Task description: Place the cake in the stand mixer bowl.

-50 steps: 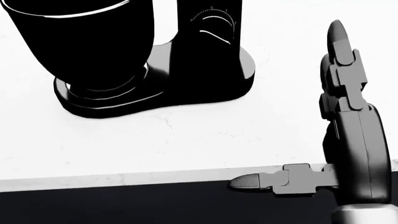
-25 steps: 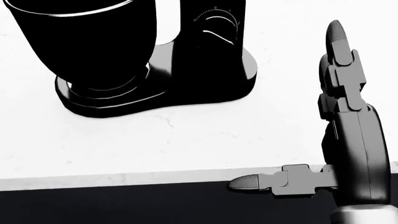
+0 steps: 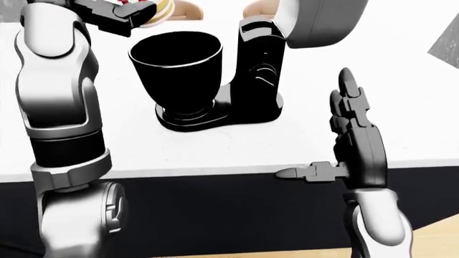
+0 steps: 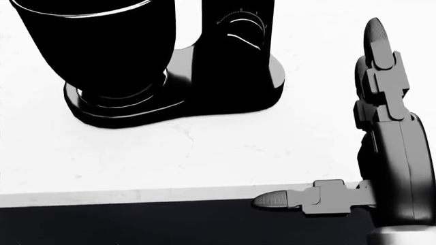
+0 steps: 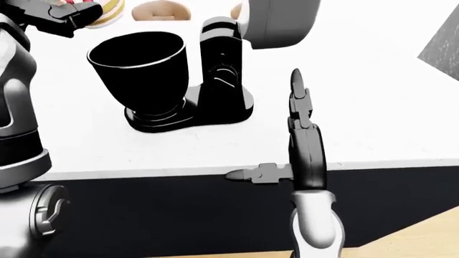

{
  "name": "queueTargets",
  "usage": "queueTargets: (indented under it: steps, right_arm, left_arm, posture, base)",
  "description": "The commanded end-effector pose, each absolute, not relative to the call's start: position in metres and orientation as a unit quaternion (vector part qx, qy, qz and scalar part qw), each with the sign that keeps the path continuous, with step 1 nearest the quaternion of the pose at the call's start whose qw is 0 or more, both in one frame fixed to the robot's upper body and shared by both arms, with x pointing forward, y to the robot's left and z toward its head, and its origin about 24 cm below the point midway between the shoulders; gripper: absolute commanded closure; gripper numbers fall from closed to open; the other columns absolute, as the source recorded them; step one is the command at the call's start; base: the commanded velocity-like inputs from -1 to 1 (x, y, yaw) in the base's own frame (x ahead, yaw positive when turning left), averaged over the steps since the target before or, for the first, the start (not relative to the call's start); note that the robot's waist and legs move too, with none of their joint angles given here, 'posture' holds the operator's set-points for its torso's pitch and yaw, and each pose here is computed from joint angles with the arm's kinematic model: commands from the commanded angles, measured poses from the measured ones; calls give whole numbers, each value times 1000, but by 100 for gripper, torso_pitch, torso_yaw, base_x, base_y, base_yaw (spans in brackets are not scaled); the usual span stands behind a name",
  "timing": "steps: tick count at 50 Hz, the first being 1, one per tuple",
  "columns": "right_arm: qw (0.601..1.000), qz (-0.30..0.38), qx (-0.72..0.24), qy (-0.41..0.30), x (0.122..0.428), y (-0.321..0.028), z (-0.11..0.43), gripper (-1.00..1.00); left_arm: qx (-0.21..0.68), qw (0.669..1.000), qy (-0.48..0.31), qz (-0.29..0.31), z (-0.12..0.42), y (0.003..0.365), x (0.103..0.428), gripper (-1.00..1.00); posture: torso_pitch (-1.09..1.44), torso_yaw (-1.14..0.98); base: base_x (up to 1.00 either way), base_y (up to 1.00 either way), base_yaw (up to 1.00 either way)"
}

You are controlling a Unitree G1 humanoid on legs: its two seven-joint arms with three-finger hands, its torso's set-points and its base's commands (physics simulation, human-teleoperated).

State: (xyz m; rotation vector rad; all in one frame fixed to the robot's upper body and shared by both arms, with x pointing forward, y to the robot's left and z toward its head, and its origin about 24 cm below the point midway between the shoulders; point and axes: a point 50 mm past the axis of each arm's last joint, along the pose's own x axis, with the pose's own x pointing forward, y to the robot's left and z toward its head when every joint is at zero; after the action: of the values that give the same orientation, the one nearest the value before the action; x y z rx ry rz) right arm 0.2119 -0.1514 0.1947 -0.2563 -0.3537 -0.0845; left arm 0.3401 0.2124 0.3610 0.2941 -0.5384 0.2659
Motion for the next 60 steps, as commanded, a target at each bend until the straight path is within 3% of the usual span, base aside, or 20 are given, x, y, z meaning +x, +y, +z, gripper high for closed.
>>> queueTargets:
  steps: [1, 30, 60]
  right_arm:
    - [968, -47, -129, -212, 206, -151, 206, -100]
    - [967, -44, -125, -218, 205, -149, 208, -100]
    - [966, -40, -123, -222, 203, -148, 210, -100]
  left_arm:
    - [143, 929, -314, 136, 383, 210, 328, 100]
    - [154, 933, -313, 87, 380, 178, 334, 100]
    - [157, 934, -308, 85, 373, 167, 350, 100]
  posture:
    - [0, 0]
    - [0, 0]
    - [0, 0]
  base:
    - [0, 0, 0]
    - [0, 0, 0]
    - [0, 0, 0]
